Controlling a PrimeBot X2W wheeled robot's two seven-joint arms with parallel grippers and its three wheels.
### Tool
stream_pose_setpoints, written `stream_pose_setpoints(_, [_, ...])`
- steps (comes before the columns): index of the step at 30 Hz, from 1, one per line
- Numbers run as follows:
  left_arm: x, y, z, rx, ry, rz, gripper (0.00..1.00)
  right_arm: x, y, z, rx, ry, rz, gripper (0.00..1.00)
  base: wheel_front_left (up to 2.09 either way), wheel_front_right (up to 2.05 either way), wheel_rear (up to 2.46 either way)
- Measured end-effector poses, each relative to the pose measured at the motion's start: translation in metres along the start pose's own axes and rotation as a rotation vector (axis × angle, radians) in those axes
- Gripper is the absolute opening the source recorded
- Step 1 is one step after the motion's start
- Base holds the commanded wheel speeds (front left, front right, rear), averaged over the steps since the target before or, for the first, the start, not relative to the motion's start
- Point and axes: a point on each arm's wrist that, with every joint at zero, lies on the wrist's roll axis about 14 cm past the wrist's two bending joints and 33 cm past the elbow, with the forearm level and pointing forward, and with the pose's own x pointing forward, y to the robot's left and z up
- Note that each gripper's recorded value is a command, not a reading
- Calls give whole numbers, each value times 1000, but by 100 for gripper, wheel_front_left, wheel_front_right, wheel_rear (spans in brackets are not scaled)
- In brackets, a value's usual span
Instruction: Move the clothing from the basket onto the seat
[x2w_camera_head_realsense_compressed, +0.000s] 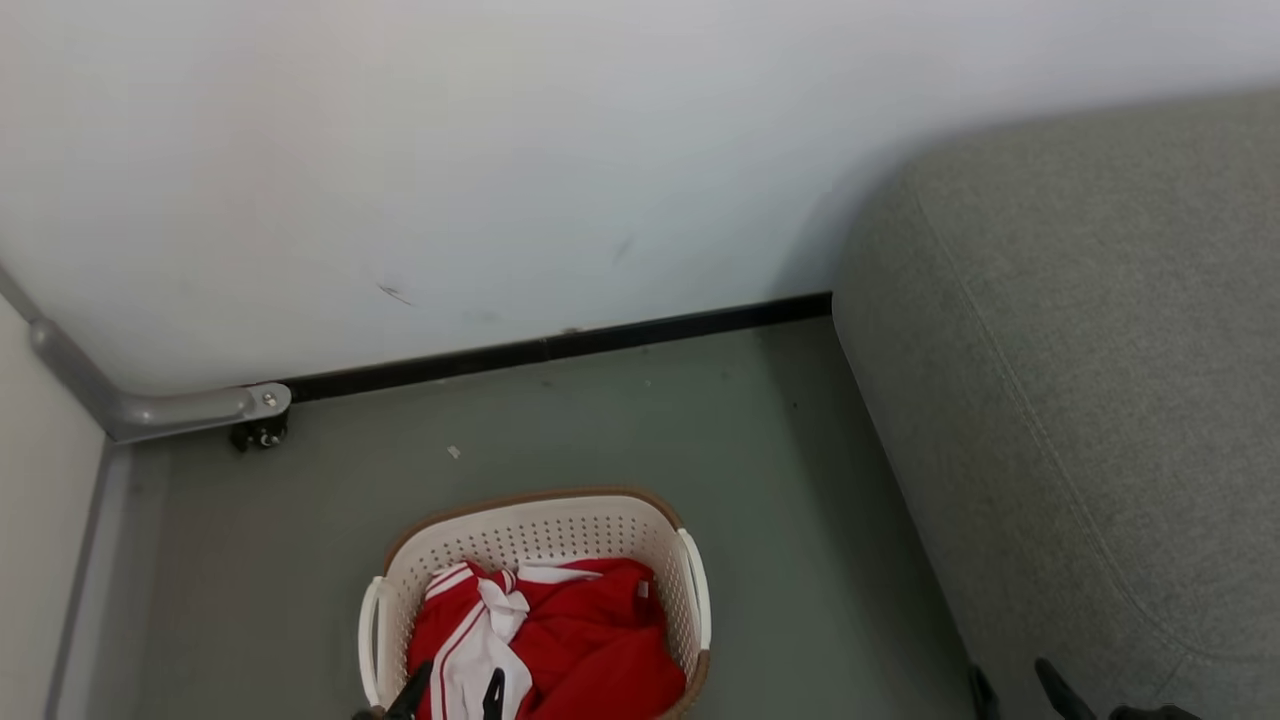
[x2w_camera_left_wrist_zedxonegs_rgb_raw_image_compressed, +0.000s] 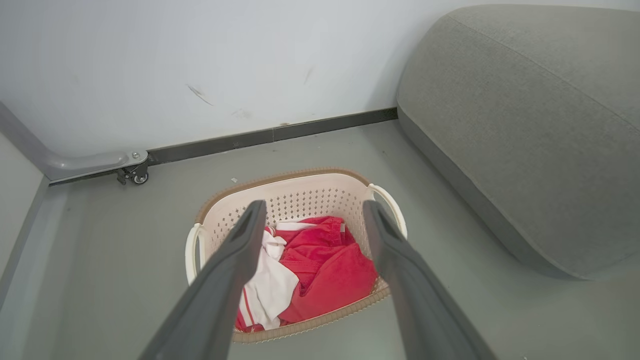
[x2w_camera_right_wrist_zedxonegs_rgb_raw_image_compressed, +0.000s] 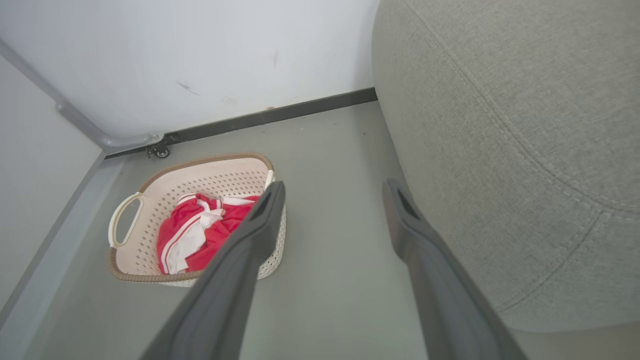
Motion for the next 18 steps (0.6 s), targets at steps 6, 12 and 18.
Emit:
stream_pose_setpoints(6, [23, 0, -12, 36, 50, -21, 100, 3, -1, -3, 12, 19, -13, 100, 0, 0, 0])
stream_pose_setpoints(12, [43, 2, -35, 72, 133, -42, 100, 5, -8, -5, 44, 35, -49, 100, 0, 0, 0])
stream_pose_setpoints(18, [58, 9, -68, 125, 243, -81, 100, 8, -7, -14, 58, 74, -59, 100, 0, 0, 0])
